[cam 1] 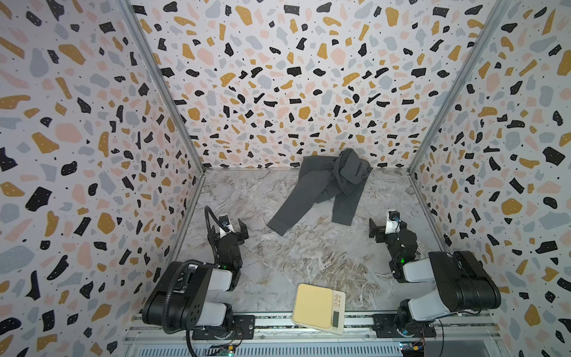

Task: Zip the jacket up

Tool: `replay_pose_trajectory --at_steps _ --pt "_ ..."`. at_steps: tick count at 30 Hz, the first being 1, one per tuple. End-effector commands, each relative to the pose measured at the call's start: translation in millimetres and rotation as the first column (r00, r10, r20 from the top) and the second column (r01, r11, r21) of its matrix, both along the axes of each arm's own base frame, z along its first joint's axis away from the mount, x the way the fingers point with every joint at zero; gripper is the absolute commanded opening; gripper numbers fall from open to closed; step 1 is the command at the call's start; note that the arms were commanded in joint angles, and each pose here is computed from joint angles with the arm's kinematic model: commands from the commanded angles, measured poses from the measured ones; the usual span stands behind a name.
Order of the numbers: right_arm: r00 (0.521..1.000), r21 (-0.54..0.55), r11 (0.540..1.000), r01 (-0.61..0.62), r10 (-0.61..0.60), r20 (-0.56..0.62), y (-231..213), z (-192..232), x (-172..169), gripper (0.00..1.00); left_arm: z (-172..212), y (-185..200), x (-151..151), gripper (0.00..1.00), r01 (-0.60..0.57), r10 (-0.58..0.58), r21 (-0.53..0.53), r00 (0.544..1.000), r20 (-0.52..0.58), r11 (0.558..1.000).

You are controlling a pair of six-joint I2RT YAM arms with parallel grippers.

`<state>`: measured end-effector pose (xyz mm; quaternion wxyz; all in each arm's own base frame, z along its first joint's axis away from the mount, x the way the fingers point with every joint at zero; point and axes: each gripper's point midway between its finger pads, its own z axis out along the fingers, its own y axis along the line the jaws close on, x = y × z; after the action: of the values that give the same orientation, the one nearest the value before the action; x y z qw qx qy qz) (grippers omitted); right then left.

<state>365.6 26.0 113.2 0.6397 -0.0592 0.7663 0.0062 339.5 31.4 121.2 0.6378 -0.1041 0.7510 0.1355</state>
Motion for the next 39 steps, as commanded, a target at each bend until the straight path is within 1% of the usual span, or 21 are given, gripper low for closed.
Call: replay_pose_trajectory --at_steps 1,26,27,28,29,30,31,33,34,37,38,39 --pt "1.0 -0.008 1.0 0.008 -0.008 0.023 -1 9 6 0.99 14 1 3 1.0 -0.005 0.005 -0.007 0.998 0.055 1.0" --pt "1.0 0.01 1.0 -0.009 0.009 0.021 -2 9 5 1.0 15 7 2 1.0 -0.031 0.032 -0.022 0.997 0.063 0.999" --pt "0.999 0.0 1.0 0.006 -0.006 0.033 -3 11 4 0.96 15 6 1 1.0 -0.026 0.027 -0.021 0.997 0.066 0.999" --pt "0.995 -0.012 0.996 0.087 -0.086 0.056 -9 19 4 0.96 23 5 0 1.0 -0.025 0.026 -0.013 0.995 0.092 1.0" --pt "0.987 -0.031 0.988 0.153 -0.151 0.046 -13 31 6 0.99 37 6 -1 1.0 -0.072 0.071 0.005 0.991 0.111 0.997" --pt "0.984 -0.03 0.984 0.175 -0.176 -0.006 -14 38 12 0.99 46 3 0 1.0 -0.107 0.105 0.023 0.991 0.083 0.994" --pt "0.982 0.034 0.982 0.185 -0.183 -0.041 -15 51 17 1.0 59 -1 7 1.0 -0.127 0.126 0.026 0.991 0.043 0.992" --pt "0.993 0.162 0.98 0.118 -0.114 -0.032 -8 83 26 0.99 84 -4 18 1.0 -0.141 0.144 -0.079 0.989 0.029 0.987" --pt "0.996 0.213 0.973 0.093 -0.088 -0.03 -5 93 30 0.99 94 -9 26 1.0 -0.129 0.132 -0.125 0.991 0.017 0.984" --pt "0.998 0.362 0.931 0.035 -0.01 -0.07 4 117 57 0.99 121 -41 57 1.0 -0.02 0.024 -0.274 1.0 0.009 0.962" --pt "0.996 0.398 0.918 0.01 0.025 -0.084 9 122 70 0.99 127 -56 70 1.0 0.022 -0.023 -0.319 1.0 0.003 0.948" --pt "0.994 0.418 0.908 -0.013 0.056 -0.089 15 128 83 0.99 126 -71 78 1.0 0.05 -0.062 -0.341 0.998 -0.024 0.939"
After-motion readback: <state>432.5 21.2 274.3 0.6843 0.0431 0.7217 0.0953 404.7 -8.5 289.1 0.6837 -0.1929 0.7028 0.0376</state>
